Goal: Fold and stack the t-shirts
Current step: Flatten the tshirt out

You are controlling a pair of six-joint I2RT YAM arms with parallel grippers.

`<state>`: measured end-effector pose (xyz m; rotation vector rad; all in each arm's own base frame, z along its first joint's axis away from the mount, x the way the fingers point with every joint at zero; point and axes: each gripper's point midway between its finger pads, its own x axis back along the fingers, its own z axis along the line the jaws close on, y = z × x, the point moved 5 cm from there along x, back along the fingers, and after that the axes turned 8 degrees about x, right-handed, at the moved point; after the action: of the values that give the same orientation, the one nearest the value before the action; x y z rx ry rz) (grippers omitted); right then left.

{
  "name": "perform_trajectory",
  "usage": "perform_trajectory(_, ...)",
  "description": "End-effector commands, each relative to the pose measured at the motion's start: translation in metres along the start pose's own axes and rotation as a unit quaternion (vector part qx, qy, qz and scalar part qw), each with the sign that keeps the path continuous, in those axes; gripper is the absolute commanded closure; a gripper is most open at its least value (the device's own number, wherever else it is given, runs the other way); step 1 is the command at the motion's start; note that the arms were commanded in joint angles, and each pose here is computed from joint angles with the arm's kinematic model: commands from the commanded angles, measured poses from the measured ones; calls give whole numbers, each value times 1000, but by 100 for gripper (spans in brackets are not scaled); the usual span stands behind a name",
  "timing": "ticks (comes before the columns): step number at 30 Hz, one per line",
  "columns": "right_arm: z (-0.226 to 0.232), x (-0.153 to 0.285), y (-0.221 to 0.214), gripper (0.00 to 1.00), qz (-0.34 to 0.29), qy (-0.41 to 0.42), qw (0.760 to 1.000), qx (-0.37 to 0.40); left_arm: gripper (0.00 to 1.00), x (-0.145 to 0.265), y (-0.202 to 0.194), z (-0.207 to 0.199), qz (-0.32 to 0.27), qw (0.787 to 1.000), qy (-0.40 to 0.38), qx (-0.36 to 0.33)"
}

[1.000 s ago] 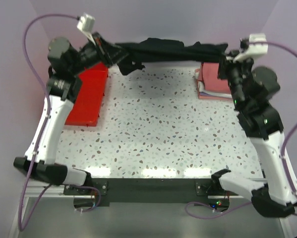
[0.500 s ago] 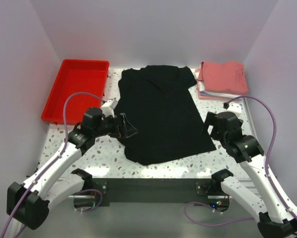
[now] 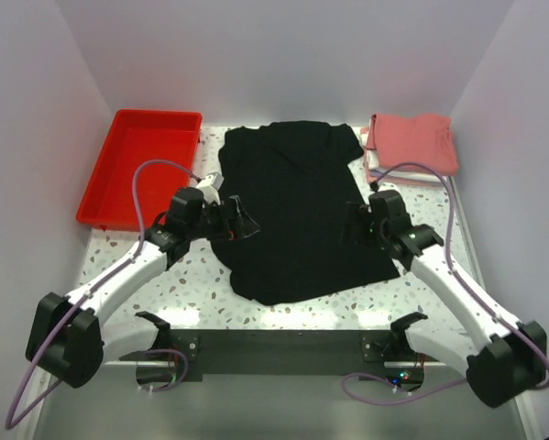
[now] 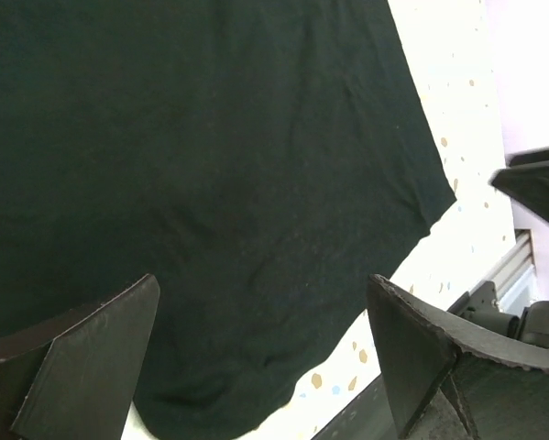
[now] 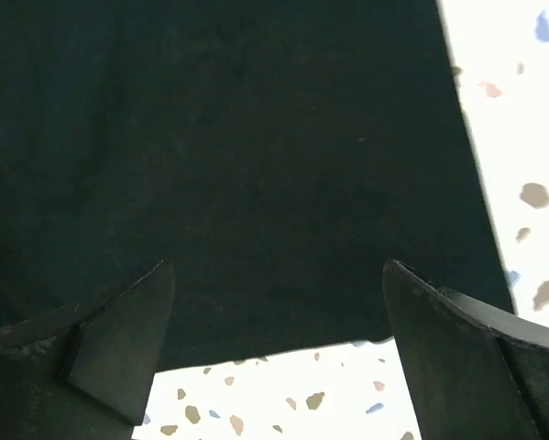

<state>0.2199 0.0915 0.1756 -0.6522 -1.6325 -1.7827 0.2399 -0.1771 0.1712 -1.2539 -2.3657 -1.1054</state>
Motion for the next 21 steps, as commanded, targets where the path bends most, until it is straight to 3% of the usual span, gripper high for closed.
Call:
perform_trajectory(1,19,-26,16,1,-11,42,999,6,0,-18,5,-21,-5,997,-71,-2)
perform_trajectory(10,23,-89,3,1,61,9,998,16,0,-61,-28,20,54,998,9,14)
perform_trajectory(21,13,-98,-13,1,82,-15,996,29,0,-124,-21,55,79,992,94,-7)
